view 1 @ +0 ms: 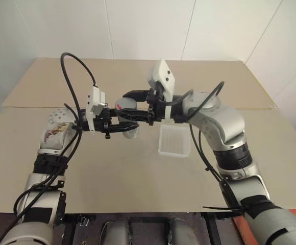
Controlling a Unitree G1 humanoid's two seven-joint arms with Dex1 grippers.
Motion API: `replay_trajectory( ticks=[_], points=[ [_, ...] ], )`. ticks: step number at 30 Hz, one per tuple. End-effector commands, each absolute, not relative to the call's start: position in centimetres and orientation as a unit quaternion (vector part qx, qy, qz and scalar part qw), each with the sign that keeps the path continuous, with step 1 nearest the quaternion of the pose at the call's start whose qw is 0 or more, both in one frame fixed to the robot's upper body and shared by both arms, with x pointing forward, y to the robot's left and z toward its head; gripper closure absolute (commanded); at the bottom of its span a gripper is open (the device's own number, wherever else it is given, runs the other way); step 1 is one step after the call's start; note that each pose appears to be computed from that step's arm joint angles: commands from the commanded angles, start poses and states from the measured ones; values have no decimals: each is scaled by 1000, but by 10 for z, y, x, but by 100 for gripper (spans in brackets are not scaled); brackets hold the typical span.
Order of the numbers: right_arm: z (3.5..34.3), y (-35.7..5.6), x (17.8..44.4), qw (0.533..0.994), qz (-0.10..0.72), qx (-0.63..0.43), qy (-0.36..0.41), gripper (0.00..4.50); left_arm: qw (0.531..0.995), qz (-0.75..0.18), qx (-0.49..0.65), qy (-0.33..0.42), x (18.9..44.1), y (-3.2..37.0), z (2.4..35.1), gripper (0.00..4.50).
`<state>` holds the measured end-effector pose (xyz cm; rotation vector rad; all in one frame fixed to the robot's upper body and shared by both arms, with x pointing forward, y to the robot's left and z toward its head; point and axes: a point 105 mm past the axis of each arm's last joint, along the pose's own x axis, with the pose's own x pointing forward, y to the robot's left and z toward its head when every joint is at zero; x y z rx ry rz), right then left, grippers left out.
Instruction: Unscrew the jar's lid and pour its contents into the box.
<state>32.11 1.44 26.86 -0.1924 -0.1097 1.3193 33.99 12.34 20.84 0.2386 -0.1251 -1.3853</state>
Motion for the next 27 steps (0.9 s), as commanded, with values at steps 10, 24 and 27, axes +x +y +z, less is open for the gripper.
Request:
replay_trajectory(
  ticks=[10, 24, 27],
  points=[
    [303, -83, 356, 900, 418, -45, -113, 174, 773, -615, 133, -82, 348, 120, 213, 257],
    [119, -218, 359, 979, 113, -144, 89, 174, 815, -550, 142, -116, 369, 99, 213, 257],
    [112, -215, 358, 976, 124, -146, 103, 83, 818, -539, 155, -124, 373, 94, 213, 257]
  ],
)
